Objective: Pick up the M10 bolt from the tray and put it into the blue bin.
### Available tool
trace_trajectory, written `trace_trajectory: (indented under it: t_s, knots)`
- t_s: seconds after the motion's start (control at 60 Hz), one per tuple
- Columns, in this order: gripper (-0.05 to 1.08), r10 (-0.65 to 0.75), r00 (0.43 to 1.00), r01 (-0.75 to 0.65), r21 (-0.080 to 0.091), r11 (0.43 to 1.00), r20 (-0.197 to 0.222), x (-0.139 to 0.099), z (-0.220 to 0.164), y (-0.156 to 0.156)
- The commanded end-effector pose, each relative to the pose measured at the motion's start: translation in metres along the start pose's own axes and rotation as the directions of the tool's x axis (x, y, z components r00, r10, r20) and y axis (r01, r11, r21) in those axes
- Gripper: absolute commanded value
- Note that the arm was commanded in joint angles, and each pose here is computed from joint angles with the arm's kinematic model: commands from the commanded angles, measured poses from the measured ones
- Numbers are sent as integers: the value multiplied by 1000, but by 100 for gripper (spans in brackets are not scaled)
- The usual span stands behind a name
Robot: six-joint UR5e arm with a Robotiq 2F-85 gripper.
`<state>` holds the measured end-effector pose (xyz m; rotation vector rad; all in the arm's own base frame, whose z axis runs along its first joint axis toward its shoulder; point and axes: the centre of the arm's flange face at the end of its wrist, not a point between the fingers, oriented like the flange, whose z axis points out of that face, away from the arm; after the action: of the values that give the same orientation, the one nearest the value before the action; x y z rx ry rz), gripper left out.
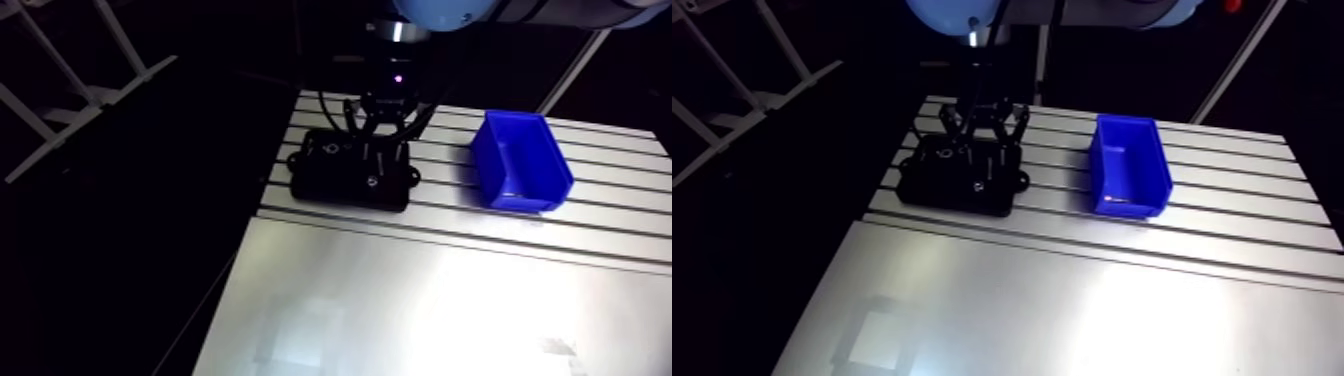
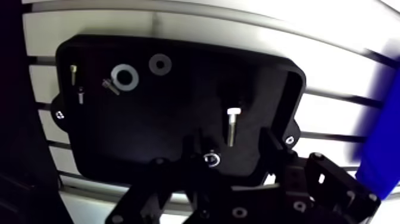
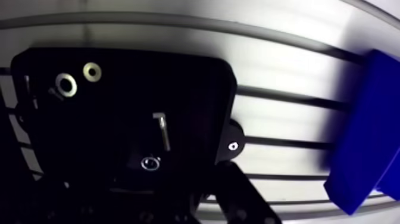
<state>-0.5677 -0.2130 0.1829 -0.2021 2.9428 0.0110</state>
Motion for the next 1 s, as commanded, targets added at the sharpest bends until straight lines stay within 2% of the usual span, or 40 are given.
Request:
trace_trajectory:
  t_s: [0.017, 1.0]
  knots:
    - [43, -1, 1000, 1, 0, 1000, 11, 2, 7, 1]
    - [49, -3, 1000, 3, 1, 1000, 13, 7, 17, 0]
